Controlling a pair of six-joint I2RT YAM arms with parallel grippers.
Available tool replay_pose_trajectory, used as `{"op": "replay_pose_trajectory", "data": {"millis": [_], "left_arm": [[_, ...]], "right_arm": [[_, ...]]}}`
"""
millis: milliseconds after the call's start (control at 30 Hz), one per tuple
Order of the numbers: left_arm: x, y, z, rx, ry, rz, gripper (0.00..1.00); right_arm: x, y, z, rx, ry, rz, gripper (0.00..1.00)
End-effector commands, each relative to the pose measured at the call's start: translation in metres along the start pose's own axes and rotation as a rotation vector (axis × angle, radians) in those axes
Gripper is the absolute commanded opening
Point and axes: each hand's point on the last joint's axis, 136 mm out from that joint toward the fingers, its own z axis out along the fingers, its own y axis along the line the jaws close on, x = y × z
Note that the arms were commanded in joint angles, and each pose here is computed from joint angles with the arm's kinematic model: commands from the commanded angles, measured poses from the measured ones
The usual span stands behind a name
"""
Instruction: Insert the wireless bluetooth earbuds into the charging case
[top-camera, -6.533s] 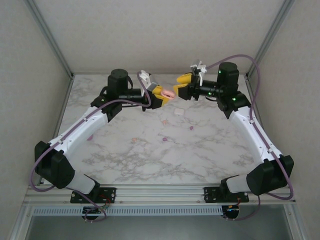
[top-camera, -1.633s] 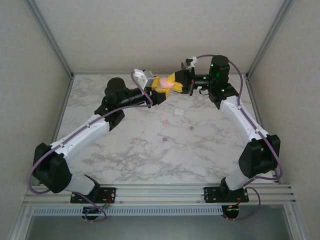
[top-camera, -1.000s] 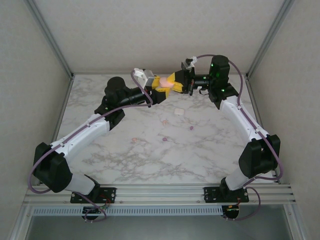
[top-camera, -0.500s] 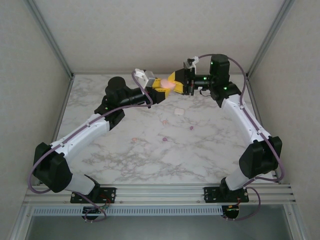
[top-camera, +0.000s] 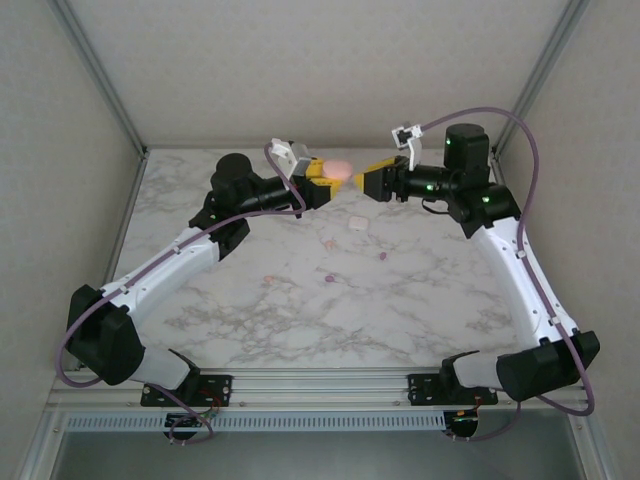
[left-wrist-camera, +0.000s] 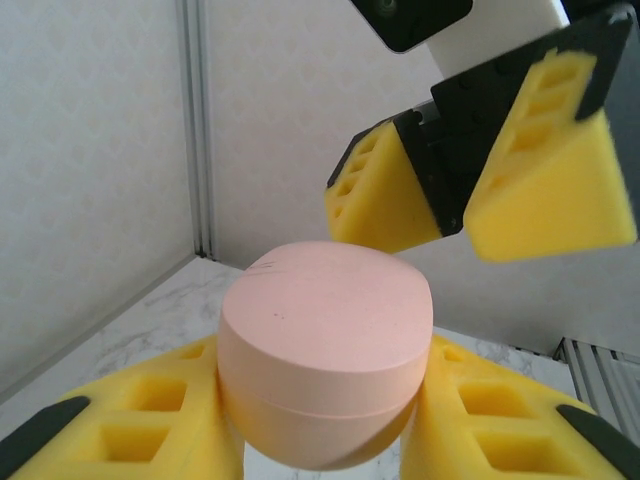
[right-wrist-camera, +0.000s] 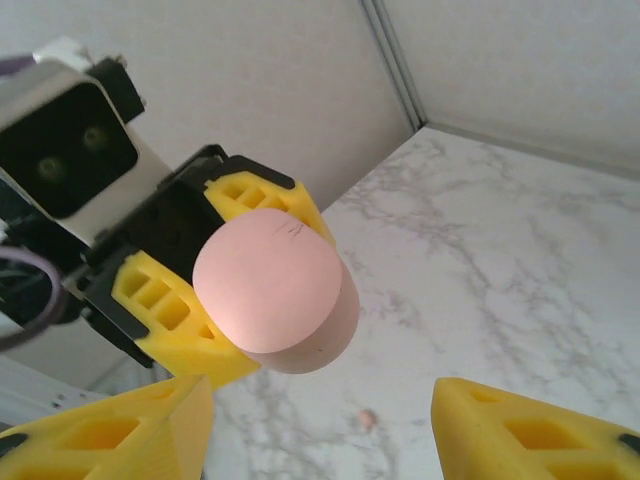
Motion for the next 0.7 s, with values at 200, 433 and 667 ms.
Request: {"op": "replay_pose_trajectory", "data": {"millis": [200,433,667], "left_arm": [[-0.020,-0.009,0.003,0.047,-0.044,0.000,0.26],[-0.019,-0.012,0.004,0.069,-0.036,-0.006,0.26],[-0.011,-0.015,0.004,0.086,-0.003,-0.004,0.26]], "right_arm": [[0.000,0.000,0.011,0.015,0.021,-0.186,0.60],[-0.008,-0.005,0.016,0.035,0.000,-0.171,0.60],[-0.020,-0.003,0.016,0.024,-0.022,-0.137,0.60]]}}
